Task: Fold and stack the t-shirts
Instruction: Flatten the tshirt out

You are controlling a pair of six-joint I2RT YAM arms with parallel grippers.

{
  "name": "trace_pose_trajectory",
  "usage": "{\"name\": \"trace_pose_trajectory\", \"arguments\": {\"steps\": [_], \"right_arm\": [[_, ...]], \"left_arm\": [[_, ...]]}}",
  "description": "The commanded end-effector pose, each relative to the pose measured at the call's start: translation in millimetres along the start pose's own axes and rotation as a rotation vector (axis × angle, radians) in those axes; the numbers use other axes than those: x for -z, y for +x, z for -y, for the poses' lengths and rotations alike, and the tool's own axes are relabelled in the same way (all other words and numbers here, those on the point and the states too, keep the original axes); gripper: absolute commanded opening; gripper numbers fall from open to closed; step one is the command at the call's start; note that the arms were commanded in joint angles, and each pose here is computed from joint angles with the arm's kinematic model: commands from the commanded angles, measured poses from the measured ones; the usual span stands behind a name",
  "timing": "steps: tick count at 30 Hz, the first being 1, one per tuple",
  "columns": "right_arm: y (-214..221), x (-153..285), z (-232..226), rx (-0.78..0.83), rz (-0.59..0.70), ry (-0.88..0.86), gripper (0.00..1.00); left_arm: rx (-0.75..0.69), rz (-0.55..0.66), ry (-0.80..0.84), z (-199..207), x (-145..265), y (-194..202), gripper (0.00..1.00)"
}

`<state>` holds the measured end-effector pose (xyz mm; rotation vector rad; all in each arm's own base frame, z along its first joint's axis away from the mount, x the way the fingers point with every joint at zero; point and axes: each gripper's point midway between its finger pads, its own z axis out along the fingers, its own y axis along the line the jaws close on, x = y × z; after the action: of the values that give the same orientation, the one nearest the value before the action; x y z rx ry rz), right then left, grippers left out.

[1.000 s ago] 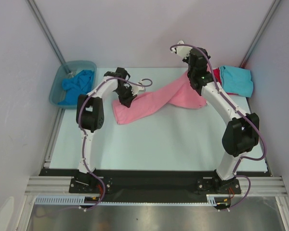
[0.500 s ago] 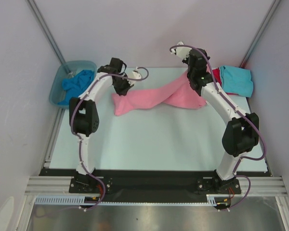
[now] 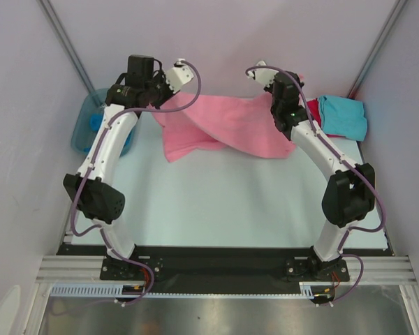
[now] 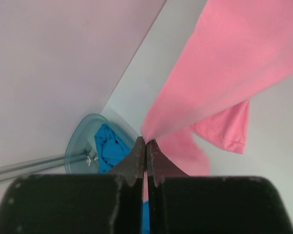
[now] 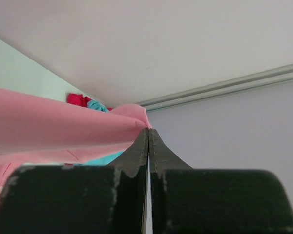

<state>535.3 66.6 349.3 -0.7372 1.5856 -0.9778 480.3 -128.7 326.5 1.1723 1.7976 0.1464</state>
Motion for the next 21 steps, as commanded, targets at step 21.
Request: {"name": "trace_pose_trajectory", "arguments": {"steps": [21], "right_arm": [[33, 158, -7, -0.097, 0.106, -0.657, 0.00]], "left_arm": [[-0.326, 0.314, -0.228, 52, 117, -25, 0.00]]}}
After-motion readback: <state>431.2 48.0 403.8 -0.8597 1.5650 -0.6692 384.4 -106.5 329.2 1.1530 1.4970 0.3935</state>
